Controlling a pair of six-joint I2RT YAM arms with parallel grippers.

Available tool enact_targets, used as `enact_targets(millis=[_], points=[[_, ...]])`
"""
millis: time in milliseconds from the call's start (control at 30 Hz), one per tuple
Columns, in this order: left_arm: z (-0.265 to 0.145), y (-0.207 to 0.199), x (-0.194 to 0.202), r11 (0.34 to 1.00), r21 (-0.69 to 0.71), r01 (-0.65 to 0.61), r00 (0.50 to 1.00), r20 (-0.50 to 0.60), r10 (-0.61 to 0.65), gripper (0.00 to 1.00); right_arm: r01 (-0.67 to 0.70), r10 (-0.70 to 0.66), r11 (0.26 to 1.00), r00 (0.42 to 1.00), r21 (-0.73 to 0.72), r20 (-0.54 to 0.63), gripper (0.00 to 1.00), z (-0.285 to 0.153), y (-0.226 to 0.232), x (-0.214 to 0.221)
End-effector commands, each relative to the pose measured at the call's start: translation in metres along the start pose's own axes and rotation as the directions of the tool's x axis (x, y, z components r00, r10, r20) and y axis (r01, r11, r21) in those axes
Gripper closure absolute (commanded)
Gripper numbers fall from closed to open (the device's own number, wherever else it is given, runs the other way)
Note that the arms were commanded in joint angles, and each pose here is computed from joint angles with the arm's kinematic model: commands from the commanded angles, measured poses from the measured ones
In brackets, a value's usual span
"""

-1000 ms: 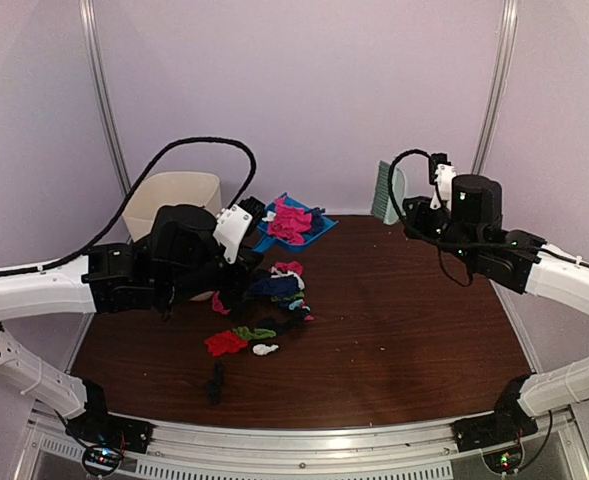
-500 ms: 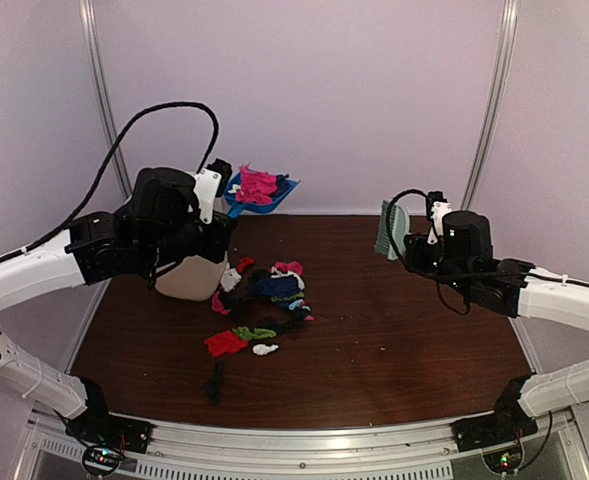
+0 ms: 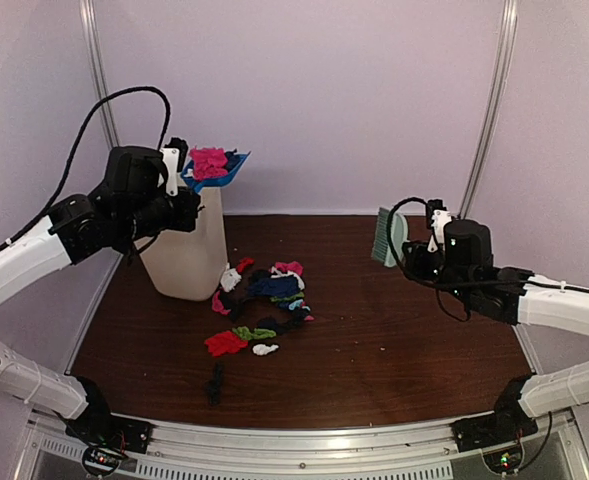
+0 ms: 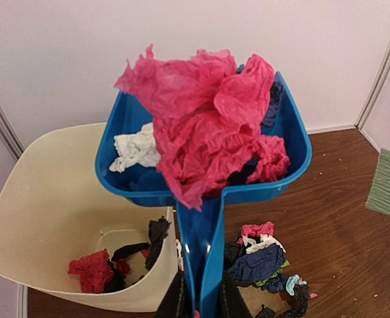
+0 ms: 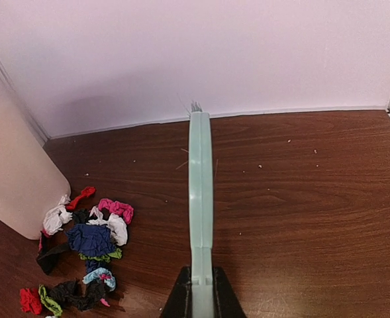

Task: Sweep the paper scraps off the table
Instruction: Dump the paper scraps in the dustpan into the trash bin.

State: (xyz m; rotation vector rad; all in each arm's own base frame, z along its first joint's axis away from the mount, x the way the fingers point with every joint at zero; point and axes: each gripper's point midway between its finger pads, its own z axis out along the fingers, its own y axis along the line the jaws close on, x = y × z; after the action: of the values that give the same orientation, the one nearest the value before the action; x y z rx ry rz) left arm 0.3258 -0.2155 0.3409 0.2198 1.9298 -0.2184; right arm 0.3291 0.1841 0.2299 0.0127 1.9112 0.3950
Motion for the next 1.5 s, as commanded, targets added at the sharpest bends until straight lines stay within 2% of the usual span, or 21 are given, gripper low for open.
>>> enact_targets(millis=[0,267,433,600,800,1300,1467], points=[[-0.004,0.019,-0.018,0.994,0.0,0.107,0.994,0.036,-0.107,1.0,-0.033,0.034,0.999,0.999,-0.03,0.028,1.0,-0.001,0.004,-0.006],[0.008,0.037,-0.01,0.974,0.016,0.226,0.974,0.011,-0.226,1.0,-0.034,0.035,0.999,0.999,-0.03,0.017,1.0,-0.003,0.001,0.0],[0.011,0.049,-0.002,0.945,0.022,0.326,0.945,-0.001,-0.326,1.0,-0.034,0.034,0.999,0.999,-0.027,0.009,1.0,-0.005,-0.001,0.004],[0.007,0.059,0.002,0.924,-0.002,0.383,0.923,0.027,-0.383,1.0,-0.035,0.035,0.999,0.999,-0.023,0.013,1.0,-0.007,-0.004,0.005],[0.013,0.065,0.01,0.891,-0.002,0.453,0.891,0.007,-0.453,1.0,-0.035,0.035,0.999,0.999,-0.02,0.008,1.0,-0.006,-0.004,0.006],[0.014,0.064,0.001,0.774,0.101,0.625,0.777,0.008,-0.629,1.0,-0.035,0.035,0.999,0.999,-0.017,0.002,1.0,-0.005,-0.004,0.008],[0.017,0.058,-0.002,0.703,0.141,0.697,0.713,-0.032,-0.701,1.0,-0.031,0.031,0.999,1.0,-0.015,-0.001,1.0,-0.005,-0.005,0.009]])
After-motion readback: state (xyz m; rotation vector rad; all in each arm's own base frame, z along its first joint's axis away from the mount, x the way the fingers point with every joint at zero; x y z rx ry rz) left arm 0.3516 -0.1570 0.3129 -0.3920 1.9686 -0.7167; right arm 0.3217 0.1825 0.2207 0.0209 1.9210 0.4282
